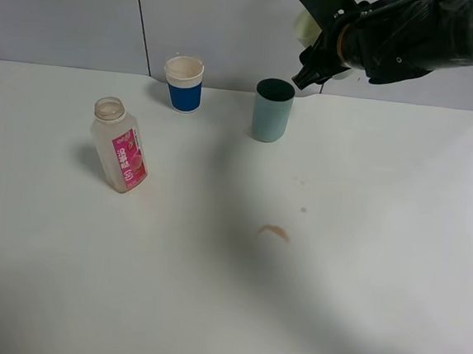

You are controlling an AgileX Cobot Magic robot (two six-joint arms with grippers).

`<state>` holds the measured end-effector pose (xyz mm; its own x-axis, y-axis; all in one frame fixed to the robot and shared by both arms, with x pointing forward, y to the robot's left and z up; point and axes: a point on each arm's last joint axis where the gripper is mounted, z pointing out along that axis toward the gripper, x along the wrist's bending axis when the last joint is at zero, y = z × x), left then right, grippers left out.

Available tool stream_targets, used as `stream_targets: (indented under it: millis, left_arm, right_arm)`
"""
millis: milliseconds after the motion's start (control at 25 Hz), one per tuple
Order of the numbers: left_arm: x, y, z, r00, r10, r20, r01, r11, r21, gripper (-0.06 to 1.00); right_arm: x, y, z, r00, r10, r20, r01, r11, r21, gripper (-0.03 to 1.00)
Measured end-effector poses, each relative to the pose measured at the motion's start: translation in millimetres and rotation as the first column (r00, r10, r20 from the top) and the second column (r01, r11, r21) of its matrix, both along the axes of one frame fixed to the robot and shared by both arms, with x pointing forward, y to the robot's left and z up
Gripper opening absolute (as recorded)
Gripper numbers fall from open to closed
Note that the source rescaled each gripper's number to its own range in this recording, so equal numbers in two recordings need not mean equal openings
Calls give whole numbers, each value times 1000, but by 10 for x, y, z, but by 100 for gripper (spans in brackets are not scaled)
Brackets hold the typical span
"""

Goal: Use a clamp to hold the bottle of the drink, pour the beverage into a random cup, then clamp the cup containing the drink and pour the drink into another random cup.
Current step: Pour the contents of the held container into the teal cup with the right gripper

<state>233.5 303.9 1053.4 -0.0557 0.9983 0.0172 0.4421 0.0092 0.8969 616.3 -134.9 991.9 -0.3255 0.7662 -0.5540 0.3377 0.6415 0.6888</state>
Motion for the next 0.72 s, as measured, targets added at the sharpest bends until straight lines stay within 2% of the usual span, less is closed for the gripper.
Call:
stream_targets:
  millis: [320,560,720]
  left_arm:
    - [0,0,0,1000,0,0,0,1000,0,100]
    - [0,0,0,1000,0,0,0,1000,0,100]
    - [0,0,0,1000,0,0,0,1000,0,100]
  right_arm:
    - [-12,11,6,1000,-13,17,13,999,-44,0]
    - [13,55,-160,1000,-11,-3,11,993,-121,0]
    - [9,82,-201,1000,-1,-12,-1,991,-132,0]
